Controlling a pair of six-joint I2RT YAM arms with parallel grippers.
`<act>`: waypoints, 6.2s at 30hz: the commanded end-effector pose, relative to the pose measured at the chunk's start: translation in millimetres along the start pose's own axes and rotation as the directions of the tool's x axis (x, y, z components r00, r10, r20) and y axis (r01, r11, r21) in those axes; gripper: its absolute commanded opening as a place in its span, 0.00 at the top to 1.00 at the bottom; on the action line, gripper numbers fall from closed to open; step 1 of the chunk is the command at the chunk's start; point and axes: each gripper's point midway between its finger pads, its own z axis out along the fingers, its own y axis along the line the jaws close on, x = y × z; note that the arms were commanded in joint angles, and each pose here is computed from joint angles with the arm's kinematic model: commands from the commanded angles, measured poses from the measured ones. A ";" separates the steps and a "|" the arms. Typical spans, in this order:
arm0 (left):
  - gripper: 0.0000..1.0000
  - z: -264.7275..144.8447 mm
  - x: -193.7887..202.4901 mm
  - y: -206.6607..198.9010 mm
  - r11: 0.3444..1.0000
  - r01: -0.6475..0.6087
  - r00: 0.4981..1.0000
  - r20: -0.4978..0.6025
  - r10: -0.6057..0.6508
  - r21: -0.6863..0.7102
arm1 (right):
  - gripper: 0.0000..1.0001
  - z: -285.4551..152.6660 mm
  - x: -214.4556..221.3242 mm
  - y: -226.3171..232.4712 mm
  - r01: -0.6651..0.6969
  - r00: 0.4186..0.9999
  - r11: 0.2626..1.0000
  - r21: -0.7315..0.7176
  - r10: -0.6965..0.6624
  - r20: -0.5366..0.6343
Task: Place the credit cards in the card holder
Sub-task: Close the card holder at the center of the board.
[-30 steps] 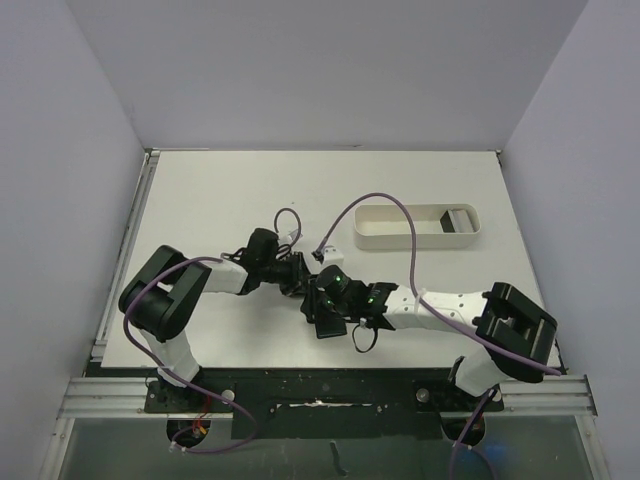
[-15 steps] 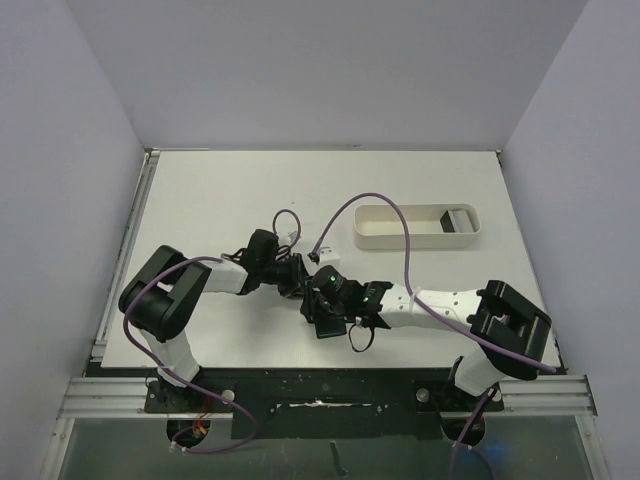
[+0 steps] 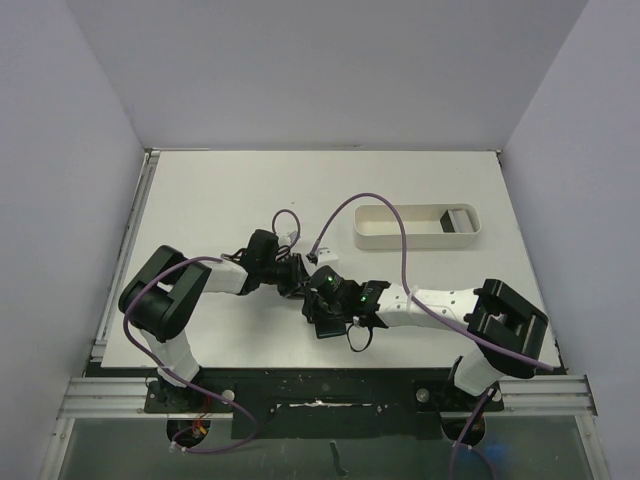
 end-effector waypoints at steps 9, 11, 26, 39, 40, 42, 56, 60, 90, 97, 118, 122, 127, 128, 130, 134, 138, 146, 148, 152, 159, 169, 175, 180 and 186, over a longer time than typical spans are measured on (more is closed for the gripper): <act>0.85 -3.7 -4.7 -4.9 0.999 -0.046 0.998 0.031 0.045 0.008 | 0.84 -0.3 -16.2 13.9 0.010 0.999 1.000 -0.021 -0.009 0.044; 0.85 -3.9 -4.8 -5.3 0.999 -0.044 0.998 0.033 0.044 0.008 | 0.84 -0.4 -16.1 13.7 0.010 0.999 1.000 -0.019 -0.009 0.043; 0.85 -3.1 -4.7 1.0 0.998 -0.052 0.998 0.032 0.052 -0.019 | 1.00 -8.1 -16.2 3.0 -0.001 0.997 1.000 0.004 0.001 0.077; 0.86 -1.1 -1.2 9.9 0.998 -0.054 0.998 0.025 0.055 -0.040 | 1.00 -20.4 -12.6 -19.5 -0.050 0.991 0.997 0.058 0.042 0.125; 0.86 -0.7 -1.0 10.4 0.998 -0.055 0.998 0.024 0.056 -0.040 | 1.00 -20.7 -12.3 -21.9 -0.055 0.991 0.996 0.064 0.047 0.128; 0.86 -0.2 0.1 11.3 0.998 -0.055 0.998 0.021 0.056 -0.042 | 1.00 -21.1 -10.4 -25.1 -0.062 0.990 0.996 0.069 0.053 0.129; 0.86 2.1 1.7 14.8 0.996 -0.066 0.997 0.021 0.068 -0.057 | 1.00 -22.8 -2.6 -51.7 -0.124 0.982 0.983 0.136 0.101 0.162; 0.86 2.5 1.9 15.6 0.996 -0.065 0.998 0.020 0.066 -0.058 | 1.00 -21.1 0.6 -58.1 -0.138 0.980 0.980 0.146 0.114 0.166; 0.89 10.0 1.8 -11.6 0.984 -0.136 0.985 0.091 0.146 -0.111 | 1.00 -24.3 -7.5 -57.0 -0.119 0.974 0.988 0.095 0.098 0.205; 0.91 11.0 1.5 -6.3 0.980 -0.143 0.985 0.080 0.155 -0.138 | 1.00 -26.2 -0.8 -59.8 -0.156 0.972 0.984 0.089 0.137 0.189; 0.80 6.9 6.6 -36.1 0.992 -0.121 0.989 0.087 0.118 0.023 | 1.00 -31.2 11.9 -64.5 -0.217 0.963 0.974 0.072 0.201 0.178; 0.73 5.0 14.9 -50.8 0.986 -0.092 0.994 0.074 0.083 0.140 | 1.00 -28.9 15.1 -66.7 -0.218 0.964 0.973 0.077 0.203 0.174; 0.69 7.0 21.1 -46.6 0.983 -0.071 0.996 0.064 0.060 0.170 | 1.00 -26.1 19.1 -68.5 -0.218 0.965 0.972 0.082 0.203 0.164; 0.69 6.0 21.6 -48.2 0.981 -0.067 0.996 0.069 0.055 0.185 | 1.00 -25.7 19.5 -69.1 -0.219 0.965 0.972 0.085 0.204 0.163; 0.69 2.9 20.8 -52.2 0.975 -0.065 0.995 0.084 0.048 0.211 | 1.00 -25.2 20.0 -68.7 -0.219 0.966 0.972 0.084 0.203 0.161; 0.66 2.1 18.5 -53.6 0.973 -0.078 0.993 0.106 0.056 0.219 | 1.00 -25.9 18.4 -68.3 -0.219 0.965 0.972 0.082 0.203 0.165; 0.66 9.5 21.0 -42.9 0.979 -0.064 0.995 0.091 0.047 0.192 | 1.00 -26.7 18.3 -68.7 -0.217 0.965 0.973 0.084 0.201 0.167; 0.66 22.2 25.5 -29.6 0.988 -0.065 0.996 0.073 0.055 0.142 | 1.00 -26.6 18.4 -69.4 -0.220 0.964 0.972 0.085 0.204 0.168; 0.66 23.6 26.3 -29.2 0.987 -0.065 0.996 0.071 0.056 0.144 | 1.00 -26.4 18.7 -69.6 -0.219 0.965 0.972 0.087 0.203 0.168; 0.66 28.0 30.5 -29.7 0.987 -0.063 0.997 0.057 0.055 0.147 | 1.00 -25.4 19.5 -69.9 -0.221 0.965 0.971 0.089 0.204 0.165; 0.79 33.6 33.3 -22.5 0.993 -0.047 0.998 0.055 0.041 0.111 | 1.00 -27.2 18.8 -70.7 -0.222 0.964 0.971 0.091 0.205 0.170; 1.00 31.6 28.3 -16.8 0.997 -0.061 0.996 0.076 0.057 0.052 | 1.00 -35.3 15.2 -66.6 -0.249 0.956 0.965 0.077 0.233 0.177; 1.00 28.2 26.4 -10.6 0.998 -0.062 0.993 0.097 0.061 0.009 | 1.00 -41.1 16.9 -68.8 -0.271 0.950 0.959 0.084 0.252 0.183; 1.00 27.2 26.1 -11.4 0.998 -0.064 0.993 0.097 0.063 0.007 | 1.00 -42.0 24.5 -77.7 -0.300 0.942 0.948 0.102 0.278 0.188; 1.00 27.4 26.2 -12.4 0.998 -0.064 0.993 0.096 0.062 0.008 | 1.00 -41.3 27.3 -79.1 -0.316 0.937 0.943 0.102 0.294 0.188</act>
